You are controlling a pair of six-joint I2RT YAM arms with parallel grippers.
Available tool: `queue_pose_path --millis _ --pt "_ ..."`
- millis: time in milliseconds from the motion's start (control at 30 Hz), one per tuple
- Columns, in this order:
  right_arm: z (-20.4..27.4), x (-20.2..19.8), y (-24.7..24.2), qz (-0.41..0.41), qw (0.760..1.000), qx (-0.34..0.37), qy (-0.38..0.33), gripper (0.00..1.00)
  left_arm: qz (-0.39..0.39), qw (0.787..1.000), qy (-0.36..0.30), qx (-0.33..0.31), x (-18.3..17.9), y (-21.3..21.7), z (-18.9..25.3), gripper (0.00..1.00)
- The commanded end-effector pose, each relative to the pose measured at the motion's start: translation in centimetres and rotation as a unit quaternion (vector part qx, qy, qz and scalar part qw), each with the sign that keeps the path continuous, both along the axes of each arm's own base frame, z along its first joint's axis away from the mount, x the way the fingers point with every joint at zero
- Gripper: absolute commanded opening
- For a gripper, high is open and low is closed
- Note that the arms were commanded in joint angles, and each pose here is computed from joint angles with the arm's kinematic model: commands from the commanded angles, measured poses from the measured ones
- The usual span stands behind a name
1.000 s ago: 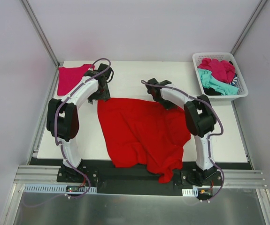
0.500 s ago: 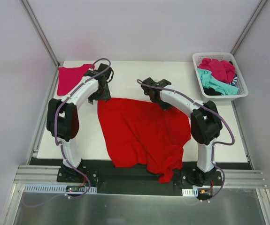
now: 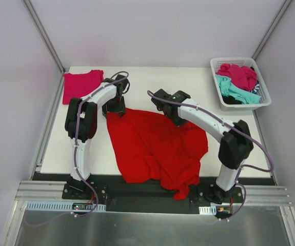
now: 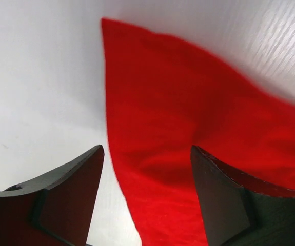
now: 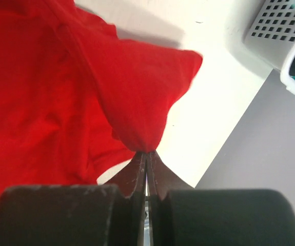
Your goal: Fold and stack the t-shirts
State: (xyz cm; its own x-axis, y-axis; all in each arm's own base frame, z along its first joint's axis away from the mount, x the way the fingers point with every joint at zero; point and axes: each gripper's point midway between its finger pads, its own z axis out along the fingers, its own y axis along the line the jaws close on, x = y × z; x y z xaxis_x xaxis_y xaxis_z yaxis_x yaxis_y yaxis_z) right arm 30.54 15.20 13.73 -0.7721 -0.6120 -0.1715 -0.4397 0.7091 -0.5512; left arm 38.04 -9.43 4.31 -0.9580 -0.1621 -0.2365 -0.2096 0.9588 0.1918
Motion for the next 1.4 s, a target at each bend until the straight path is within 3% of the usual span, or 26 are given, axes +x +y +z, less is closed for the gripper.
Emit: queue_pose_path --millis 0,200,400,767,1033,1367 --pt "6.8 -4.6 0.4 0.020 0.998 0.050 -0.035 0.01 -0.032 0.999 0.007 -0.012 1.6 -1.3 1.3 0.68" --pt "9.3 -7.7 -0.7 0.032 0.997 0.061 -0.039 0.01 -0.032 0.999 -0.006 -0.002 4.0 -1.3 1.9 0.68" --pt "8.7 -8.6 -1.6 0.039 0.998 0.047 -0.025 0.01 -0.031 0.999 -0.016 -0.003 5.0 -1.2 2.1 0.68" --pt "8.1 -8.9 -0.5 0.056 0.997 0.055 -0.017 0.01 -0.016 1.000 0.004 -0.005 4.5 -1.5 -0.3 0.63" --pt "7.5 -10.1 0.5 0.071 0.996 0.061 -0.006 0.01 -0.036 0.998 -0.027 -0.046 7.8 -3.7 0.6 0.58" --pt "7.3 -10.6 0.5 0.076 0.995 0.061 -0.004 0.01 -0.025 0.997 -0.011 -0.076 8.1 -4.6 -0.6 0.56"
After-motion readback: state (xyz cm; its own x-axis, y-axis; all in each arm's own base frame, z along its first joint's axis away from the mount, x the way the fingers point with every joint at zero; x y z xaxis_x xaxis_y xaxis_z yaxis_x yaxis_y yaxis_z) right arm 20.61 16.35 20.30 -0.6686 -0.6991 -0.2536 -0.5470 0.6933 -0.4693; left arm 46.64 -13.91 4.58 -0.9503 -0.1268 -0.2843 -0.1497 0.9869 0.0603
